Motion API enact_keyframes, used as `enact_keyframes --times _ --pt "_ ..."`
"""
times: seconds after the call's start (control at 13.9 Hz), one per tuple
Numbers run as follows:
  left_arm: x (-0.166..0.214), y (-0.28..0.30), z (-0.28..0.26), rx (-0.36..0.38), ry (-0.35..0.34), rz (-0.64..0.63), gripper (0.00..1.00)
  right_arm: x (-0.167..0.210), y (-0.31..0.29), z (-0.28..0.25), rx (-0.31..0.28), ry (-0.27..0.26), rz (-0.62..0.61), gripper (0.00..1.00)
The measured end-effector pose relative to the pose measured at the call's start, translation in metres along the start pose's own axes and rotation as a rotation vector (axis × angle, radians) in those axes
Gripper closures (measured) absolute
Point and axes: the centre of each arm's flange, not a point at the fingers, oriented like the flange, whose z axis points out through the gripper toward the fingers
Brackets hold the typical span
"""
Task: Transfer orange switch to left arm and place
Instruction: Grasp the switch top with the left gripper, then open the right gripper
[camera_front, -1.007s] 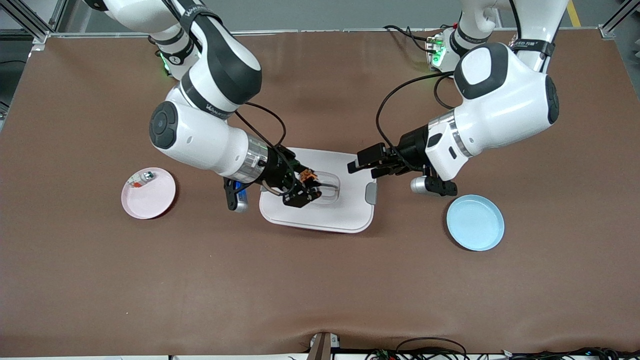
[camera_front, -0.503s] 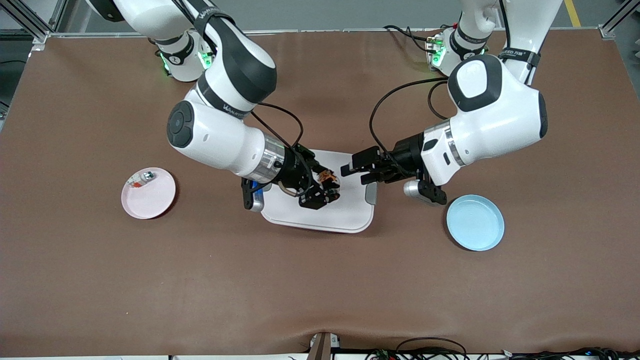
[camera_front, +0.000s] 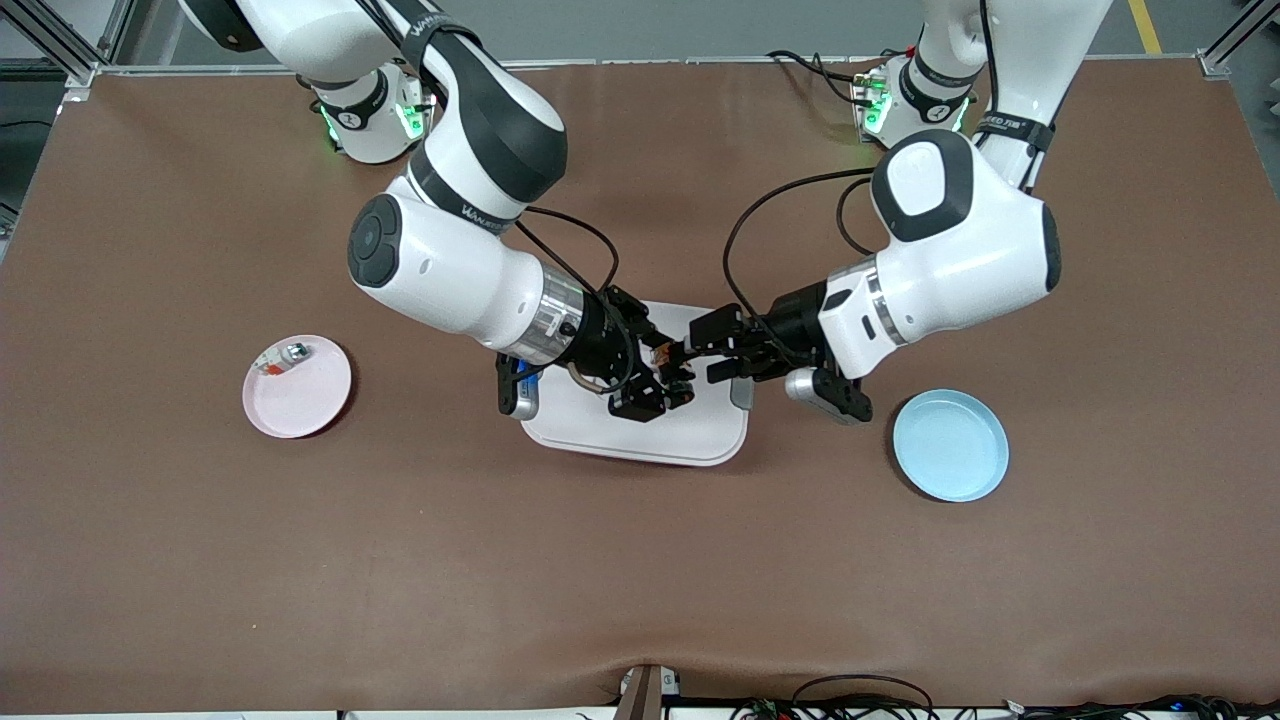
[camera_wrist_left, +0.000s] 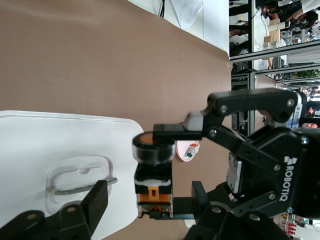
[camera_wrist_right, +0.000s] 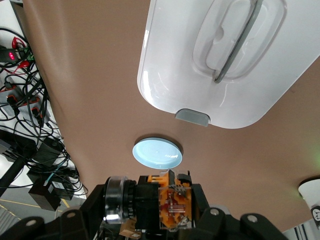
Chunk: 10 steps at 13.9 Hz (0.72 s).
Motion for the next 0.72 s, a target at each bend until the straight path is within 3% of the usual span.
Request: enact_keyframes --times 0.43,0.58,0.65,0.72 --pt "-0.001 -0.006 0.008 0.001 -0.012 -0.011 0.34 -0.001 -0.002 -0.002 0.019 -0.005 0.042 0.27" --pt "-0.002 -0.004 0.011 -0.013 -0.008 -0.021 0.47 -0.001 -0.002 -0.002 0.021 -0.006 0.058 0.27" --pt "-0.003 -0.003 0.012 -0.015 -0.006 -0.022 0.48 -0.001 -0.002 -0.002 0.021 -0.006 0.065 0.27" --pt "-0.003 -0.002 0.012 -0.02 -0.003 -0.024 0.59 -0.001 -0.002 -0.001 0.019 -0.005 0.07 0.27"
